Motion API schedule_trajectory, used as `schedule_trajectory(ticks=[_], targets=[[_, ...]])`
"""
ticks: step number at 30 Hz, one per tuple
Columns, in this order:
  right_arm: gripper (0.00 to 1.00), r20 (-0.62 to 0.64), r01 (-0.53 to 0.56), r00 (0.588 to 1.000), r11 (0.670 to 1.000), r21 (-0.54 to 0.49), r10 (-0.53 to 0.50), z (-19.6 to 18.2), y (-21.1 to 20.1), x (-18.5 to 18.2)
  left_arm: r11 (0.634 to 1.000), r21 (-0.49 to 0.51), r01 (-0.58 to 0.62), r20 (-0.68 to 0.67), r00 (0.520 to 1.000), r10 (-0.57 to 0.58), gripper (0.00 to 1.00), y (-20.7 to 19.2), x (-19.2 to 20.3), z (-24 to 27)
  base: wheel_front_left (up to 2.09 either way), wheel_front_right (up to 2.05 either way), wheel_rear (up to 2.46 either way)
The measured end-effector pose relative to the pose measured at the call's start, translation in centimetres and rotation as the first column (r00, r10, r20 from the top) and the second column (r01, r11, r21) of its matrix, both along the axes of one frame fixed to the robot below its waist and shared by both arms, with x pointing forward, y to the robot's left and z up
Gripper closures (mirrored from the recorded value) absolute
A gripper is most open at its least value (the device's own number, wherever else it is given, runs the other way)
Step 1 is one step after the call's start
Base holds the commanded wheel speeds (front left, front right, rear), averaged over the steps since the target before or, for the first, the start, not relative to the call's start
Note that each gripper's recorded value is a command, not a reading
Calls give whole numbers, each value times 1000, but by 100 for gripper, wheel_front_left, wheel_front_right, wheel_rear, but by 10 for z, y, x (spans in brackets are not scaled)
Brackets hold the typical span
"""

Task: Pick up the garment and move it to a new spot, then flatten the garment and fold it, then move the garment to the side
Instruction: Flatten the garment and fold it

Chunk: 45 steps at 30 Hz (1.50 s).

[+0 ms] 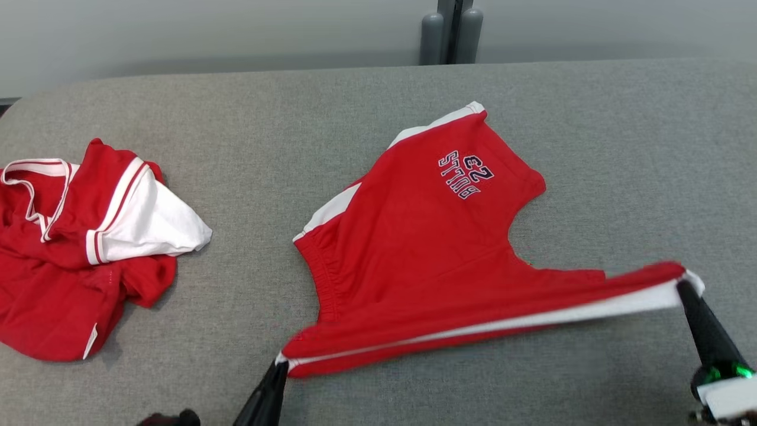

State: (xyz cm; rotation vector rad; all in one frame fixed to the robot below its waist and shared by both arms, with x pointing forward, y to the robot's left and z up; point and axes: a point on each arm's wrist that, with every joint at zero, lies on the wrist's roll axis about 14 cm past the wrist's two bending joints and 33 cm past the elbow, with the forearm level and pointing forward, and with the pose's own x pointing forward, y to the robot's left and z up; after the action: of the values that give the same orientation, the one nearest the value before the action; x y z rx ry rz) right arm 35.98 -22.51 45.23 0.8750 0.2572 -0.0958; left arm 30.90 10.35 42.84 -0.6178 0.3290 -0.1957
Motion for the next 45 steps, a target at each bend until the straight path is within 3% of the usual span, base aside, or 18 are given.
schedule_trajectory(ticks=[8,19,25,40,41,42,43,45], targets=[[100,50,-176,982,980,-89,180,16,50,100,999,-33,6,71,997,-4,100,-1,62,26,0,0,0],[100,0,-360,930,912,-198,367,17,125,213,999,-27,-27,75,997,29,100,8,113,33,0,0,0],[100,-83,-436,899,861,-263,430,-4,156,234,998,16,-68,25,997,67,100,21,124,14,0,0,0],[100,-190,-450,893,827,-338,408,-29,151,244,1000,14,-26,-14,1000,26,100,10,137,-3,0,0,0],[93,-182,-449,894,826,-341,410,-27,152,244,1000,15,-25,-18,1000,25,100,10,137,-5,0,0,0],[55,-165,-445,896,825,-347,413,-23,153,246,1000,16,-26,-22,999,26,100,10,137,-6,0,0,0],[0,-146,-443,896,825,-352,419,-18,156,247,999,17,-29,-23,999,30,100,11,137,-7,0,0,0],[0,-131,-451,892,824,-344,433,-14,161,245,999,19,-43,-25,999,43,100,14,138,-7,0,0,0]])
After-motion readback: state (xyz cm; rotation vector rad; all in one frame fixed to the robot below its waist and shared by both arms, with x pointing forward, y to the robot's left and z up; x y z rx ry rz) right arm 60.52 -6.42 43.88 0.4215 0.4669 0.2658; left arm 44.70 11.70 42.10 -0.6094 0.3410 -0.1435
